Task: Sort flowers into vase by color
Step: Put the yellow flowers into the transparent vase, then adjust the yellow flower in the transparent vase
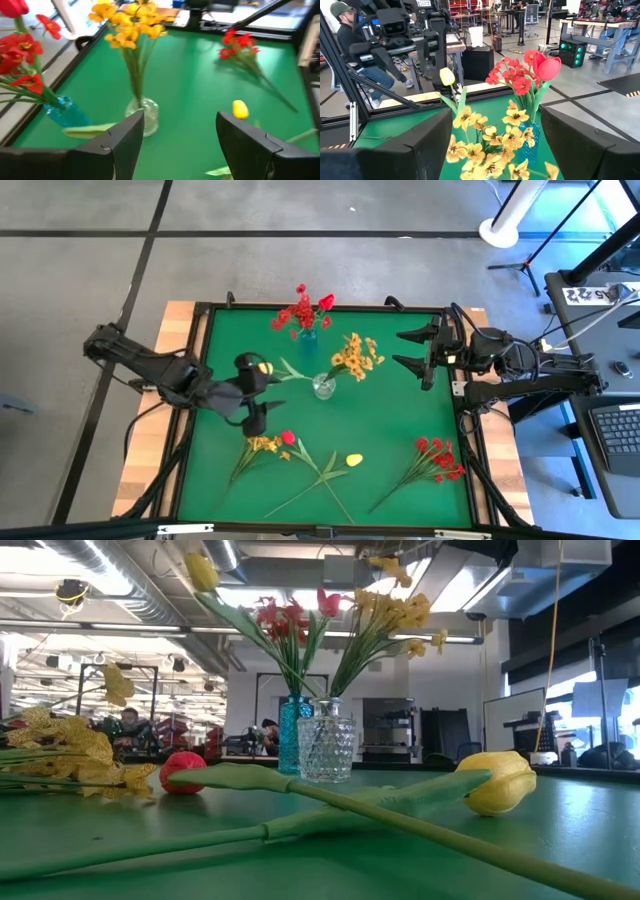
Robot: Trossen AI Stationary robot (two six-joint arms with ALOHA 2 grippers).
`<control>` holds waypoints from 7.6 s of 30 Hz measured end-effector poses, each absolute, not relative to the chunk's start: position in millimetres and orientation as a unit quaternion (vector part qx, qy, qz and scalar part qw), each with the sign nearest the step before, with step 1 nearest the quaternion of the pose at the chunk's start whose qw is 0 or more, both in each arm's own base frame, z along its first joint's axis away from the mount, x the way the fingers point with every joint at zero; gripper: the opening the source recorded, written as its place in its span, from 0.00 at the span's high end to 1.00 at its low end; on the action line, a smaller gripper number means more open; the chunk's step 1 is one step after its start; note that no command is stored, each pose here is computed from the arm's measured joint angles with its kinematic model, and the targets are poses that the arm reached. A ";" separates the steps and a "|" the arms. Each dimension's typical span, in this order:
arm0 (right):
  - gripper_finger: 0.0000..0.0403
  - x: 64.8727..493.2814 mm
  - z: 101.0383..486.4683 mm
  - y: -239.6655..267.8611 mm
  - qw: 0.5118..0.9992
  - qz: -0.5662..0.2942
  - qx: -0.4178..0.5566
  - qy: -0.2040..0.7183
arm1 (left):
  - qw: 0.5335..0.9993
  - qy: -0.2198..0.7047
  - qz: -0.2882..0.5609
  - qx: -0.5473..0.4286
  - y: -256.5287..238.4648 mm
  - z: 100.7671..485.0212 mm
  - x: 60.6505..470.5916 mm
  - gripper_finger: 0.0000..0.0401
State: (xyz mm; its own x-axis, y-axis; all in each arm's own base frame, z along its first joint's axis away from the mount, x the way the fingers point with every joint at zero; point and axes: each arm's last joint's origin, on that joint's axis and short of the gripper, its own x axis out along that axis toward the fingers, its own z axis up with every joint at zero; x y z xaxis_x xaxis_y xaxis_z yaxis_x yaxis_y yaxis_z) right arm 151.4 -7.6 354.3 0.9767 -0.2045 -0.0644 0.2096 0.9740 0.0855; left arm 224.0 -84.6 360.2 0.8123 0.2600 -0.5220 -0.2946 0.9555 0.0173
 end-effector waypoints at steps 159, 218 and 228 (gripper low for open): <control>0.25 154.9 345.5 -5.1 0.994 -0.062 0.049 0.072 | 0.971 0.056 0.228 0.032 -19.2 199.3 320.8 0.86; 0.25 154.9 345.6 -4.9 0.994 -0.061 0.059 0.071 | 0.973 0.120 0.195 -0.001 -65.5 243.6 263.8 0.39; 0.25 154.7 344.3 -4.7 0.993 -0.058 0.063 0.078 | 0.964 0.127 0.231 0.019 -70.6 246.8 252.7 0.39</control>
